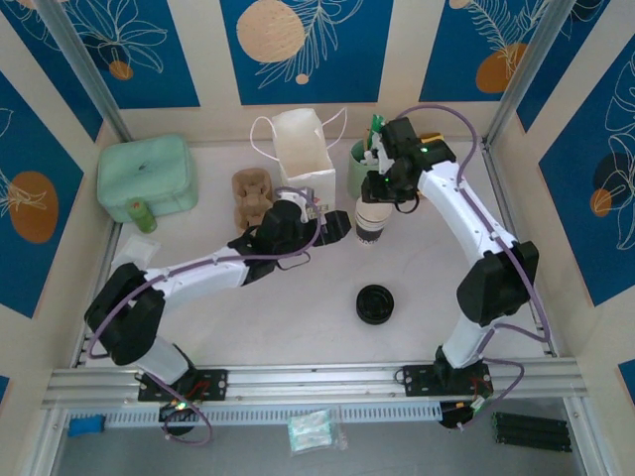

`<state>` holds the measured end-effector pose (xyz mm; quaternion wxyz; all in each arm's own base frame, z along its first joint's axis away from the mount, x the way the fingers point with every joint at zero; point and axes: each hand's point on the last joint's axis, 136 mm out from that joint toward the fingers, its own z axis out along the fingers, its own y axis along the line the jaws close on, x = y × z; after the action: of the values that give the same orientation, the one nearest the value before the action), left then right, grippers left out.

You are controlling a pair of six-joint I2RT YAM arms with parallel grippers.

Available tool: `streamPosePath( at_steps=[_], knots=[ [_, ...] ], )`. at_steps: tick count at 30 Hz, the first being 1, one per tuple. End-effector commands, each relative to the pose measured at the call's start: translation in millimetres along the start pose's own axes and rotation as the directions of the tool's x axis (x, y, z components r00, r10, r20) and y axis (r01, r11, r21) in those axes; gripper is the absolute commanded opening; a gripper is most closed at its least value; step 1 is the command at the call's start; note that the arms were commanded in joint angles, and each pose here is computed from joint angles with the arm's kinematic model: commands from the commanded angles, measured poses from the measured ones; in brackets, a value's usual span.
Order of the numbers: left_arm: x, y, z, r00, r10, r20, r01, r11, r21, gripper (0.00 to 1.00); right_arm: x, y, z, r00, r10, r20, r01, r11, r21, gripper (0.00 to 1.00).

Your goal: Pack the takeout coffee

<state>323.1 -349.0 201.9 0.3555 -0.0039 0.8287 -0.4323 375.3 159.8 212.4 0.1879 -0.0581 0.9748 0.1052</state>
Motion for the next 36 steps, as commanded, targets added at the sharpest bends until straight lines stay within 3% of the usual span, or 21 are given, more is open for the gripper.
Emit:
streamPosePath(
  at_steps=[1, 13, 32, 36],
  knots=[
    [-8, 5, -14, 1.000, 0.004, 0.028, -0.004, 1.000, -0.013, 0.99, 9, 6, 14, 0.995, -0.076, -0.072, 0.078, 0.997, 0.027, 0.41],
    [-13, 15, -22, 0.999, -0.012, 0.045, 0.013, 1.000, -0.024, 0.99, 11, 11, 44, 0.979, -0.140, -0.148, 0.154, 0.984, 0.091, 0.39],
    [-13, 18, -20, 0.999, -0.022, 0.044, 0.023, 0.999, -0.023, 0.99, 12, 15, 50, 0.974, -0.150, -0.167, 0.164, 0.984, 0.074, 0.00],
    [-14, 18, -20, 0.999, -0.018, 0.045, 0.019, 1.000, -0.024, 0.99, 6, 15, 37, 0.977, -0.161, -0.136, 0.175, 0.980, 0.097, 0.00]
  ],
)
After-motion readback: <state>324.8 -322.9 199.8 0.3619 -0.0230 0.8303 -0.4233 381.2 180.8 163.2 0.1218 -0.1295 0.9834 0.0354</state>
